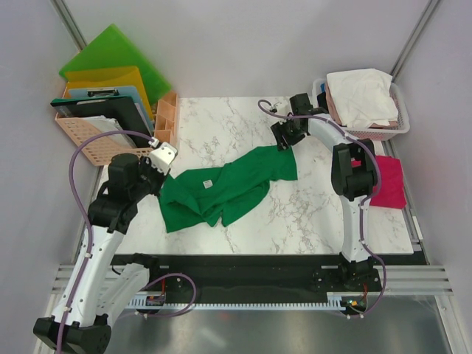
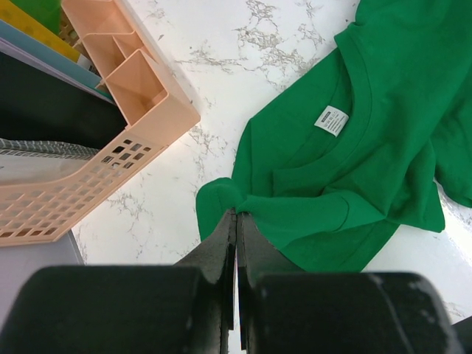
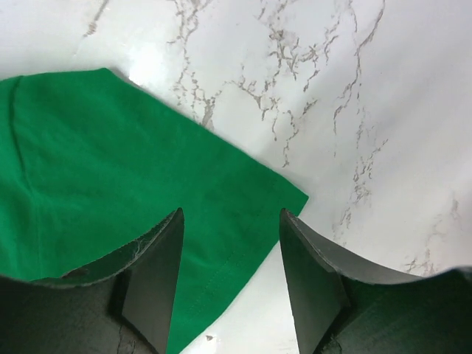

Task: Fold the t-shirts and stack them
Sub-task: Flatten out the tshirt

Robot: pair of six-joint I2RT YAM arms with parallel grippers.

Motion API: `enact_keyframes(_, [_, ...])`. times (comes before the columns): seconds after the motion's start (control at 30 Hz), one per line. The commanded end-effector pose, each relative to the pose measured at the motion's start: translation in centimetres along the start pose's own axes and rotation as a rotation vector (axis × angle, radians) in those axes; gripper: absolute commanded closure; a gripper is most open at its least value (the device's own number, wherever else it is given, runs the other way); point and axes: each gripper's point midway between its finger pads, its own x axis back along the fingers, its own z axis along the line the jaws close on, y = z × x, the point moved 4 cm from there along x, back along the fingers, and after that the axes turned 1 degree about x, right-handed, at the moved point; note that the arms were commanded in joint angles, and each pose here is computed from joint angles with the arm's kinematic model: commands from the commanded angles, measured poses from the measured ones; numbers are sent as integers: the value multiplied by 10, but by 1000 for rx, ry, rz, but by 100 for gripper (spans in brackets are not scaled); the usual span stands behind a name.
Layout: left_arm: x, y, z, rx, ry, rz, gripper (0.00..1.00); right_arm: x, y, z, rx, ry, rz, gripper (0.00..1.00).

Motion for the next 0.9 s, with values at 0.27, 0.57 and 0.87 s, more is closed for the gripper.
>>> enact_keyframes(0.27, [4, 4, 0, 15, -1, -35, 98, -21, -11, -32, -69, -50, 9, 40])
enact_keyframes(0.57, [1, 2, -1, 22, -13, -31, 98, -20, -19, -28, -70, -24, 15, 100])
enact_keyframes(0.87, [-11, -12, -7, 31, -38, 15, 98, 20, 1, -20, -24, -36, -83, 100])
